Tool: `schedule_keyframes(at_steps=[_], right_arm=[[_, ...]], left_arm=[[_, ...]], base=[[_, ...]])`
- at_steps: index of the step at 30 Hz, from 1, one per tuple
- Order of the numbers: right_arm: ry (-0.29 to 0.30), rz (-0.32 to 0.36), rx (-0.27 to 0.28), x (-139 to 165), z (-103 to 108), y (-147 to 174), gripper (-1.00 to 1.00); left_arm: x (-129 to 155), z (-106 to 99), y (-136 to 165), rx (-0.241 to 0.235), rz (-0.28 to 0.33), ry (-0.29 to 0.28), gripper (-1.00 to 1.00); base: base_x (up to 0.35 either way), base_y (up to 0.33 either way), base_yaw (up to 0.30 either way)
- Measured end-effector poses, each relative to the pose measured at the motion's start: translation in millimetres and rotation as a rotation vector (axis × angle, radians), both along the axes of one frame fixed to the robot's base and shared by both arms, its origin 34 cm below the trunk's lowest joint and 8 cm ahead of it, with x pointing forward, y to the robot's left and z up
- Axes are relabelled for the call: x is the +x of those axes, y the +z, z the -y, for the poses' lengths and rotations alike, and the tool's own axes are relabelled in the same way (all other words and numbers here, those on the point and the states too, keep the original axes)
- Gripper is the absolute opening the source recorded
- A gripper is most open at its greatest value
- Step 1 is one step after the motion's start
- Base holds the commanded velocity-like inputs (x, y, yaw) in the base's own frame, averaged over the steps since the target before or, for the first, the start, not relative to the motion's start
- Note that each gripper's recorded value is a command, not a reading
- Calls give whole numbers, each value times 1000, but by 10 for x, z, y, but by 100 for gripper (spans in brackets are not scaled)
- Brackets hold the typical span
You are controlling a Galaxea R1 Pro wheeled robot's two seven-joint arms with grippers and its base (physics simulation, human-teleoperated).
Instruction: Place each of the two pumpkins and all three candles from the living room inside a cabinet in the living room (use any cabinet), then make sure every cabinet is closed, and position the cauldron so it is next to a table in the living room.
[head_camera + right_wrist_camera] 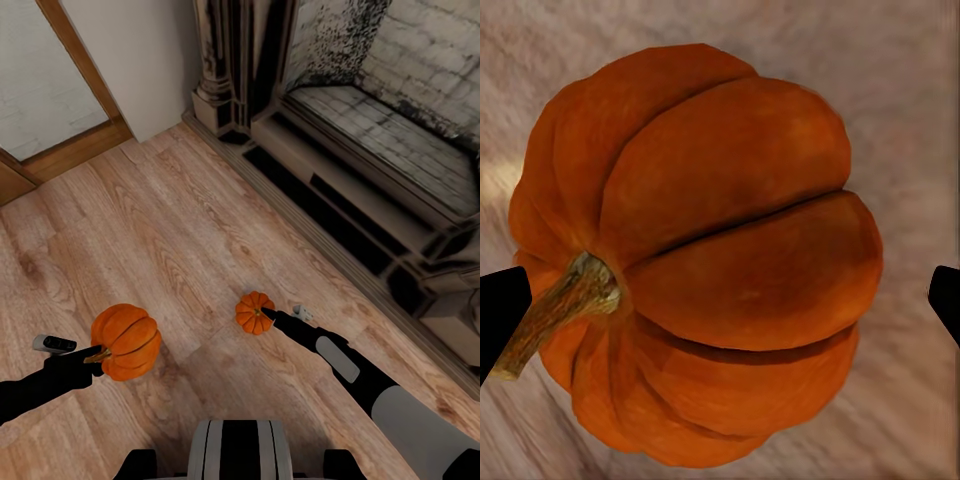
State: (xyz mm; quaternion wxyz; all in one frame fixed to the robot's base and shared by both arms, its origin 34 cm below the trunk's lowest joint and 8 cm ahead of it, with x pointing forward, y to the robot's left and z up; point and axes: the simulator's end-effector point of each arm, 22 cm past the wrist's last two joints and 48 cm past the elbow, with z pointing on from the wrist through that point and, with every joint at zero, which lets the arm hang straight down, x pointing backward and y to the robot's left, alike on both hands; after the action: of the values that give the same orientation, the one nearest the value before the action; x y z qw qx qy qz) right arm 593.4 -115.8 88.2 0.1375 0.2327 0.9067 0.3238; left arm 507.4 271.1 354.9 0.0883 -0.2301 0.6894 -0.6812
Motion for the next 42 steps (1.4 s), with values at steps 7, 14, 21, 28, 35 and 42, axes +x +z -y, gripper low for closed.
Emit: schedule_keyframes(at_steps=[7, 14, 21, 28, 35, 42], right_arm=[[0, -2, -1, -6, 2, -5, 100], [7, -14, -3, -46, 0, -25, 100], [11, -24, -14, -76, 9, -50, 100], [9, -47, -50, -113, 72, -109, 100], [7, -58, -69, -133, 100, -138, 100], [7, -59, -69, -134, 99, -138, 100]], left_arm=[[-1, 1, -2, 0, -1, 0, -100], [-1, 2, -2, 0, -1, 0, -100], [-1, 4, -2, -1, -1, 1, -100], [-1, 4, -2, -1, -1, 1, -100], [-2, 5, -4, 0, -1, 0, -100], [-1, 4, -2, -1, -1, 1, -100]], base=[[0, 9, 0], [0, 3, 0], [0, 38, 0], [0, 30, 0], [0, 8, 0], [0, 74, 0]])
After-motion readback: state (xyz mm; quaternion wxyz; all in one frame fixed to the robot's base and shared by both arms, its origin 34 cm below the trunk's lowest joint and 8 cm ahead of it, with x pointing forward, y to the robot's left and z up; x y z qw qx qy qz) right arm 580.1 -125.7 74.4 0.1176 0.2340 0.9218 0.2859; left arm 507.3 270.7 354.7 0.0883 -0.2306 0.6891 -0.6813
